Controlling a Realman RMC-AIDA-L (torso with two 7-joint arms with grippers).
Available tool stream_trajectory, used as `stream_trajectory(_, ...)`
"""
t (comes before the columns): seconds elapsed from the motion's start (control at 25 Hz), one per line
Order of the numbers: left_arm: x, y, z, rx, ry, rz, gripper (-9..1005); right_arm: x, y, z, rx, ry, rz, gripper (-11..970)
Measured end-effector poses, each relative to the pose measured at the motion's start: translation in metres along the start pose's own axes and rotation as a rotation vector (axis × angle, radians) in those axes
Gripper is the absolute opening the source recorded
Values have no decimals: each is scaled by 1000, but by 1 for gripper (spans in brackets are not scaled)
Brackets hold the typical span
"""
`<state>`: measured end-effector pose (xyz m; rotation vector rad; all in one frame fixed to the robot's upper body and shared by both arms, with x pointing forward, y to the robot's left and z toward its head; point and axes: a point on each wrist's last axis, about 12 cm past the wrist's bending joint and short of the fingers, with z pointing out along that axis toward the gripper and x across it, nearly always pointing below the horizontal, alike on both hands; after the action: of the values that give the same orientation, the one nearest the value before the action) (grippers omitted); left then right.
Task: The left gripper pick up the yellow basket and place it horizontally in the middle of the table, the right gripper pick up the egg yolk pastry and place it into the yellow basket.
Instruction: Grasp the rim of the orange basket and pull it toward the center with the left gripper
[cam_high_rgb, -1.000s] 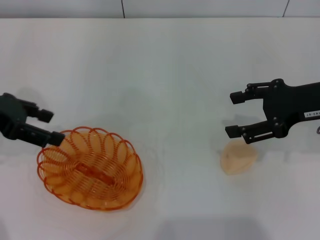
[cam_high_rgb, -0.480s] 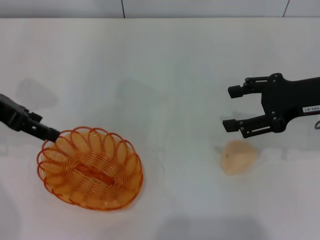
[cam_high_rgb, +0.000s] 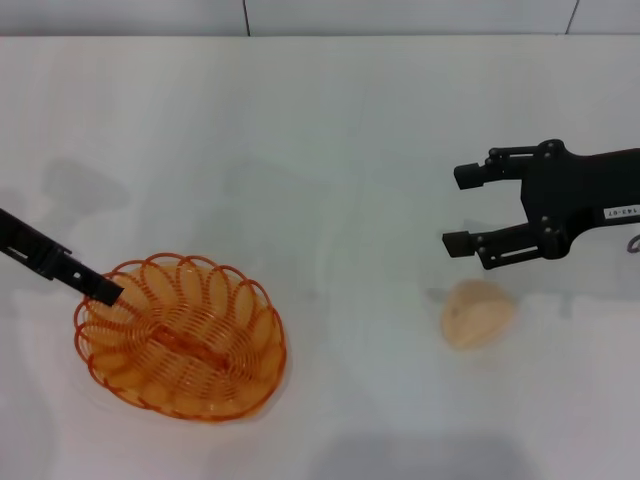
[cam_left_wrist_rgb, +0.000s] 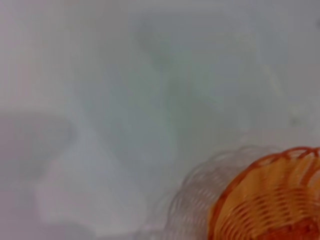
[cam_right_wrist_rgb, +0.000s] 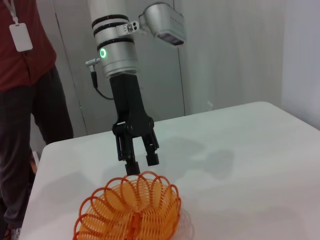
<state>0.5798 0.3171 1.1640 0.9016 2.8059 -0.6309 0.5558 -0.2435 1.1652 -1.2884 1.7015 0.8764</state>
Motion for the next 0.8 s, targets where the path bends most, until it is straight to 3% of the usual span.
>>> stream_trajectory(0.24,-1,1,3,-46,60,-24,796,0,0,0,-2,1,-1,832)
stream_trajectory(0.48,-4,1,18,-41,103,-24,789,0,1,2,-8,4,0,833)
stream_trajectory(0.8,-6,1,25,-54,105,-25,779,0,1,2,-10,5,0,833)
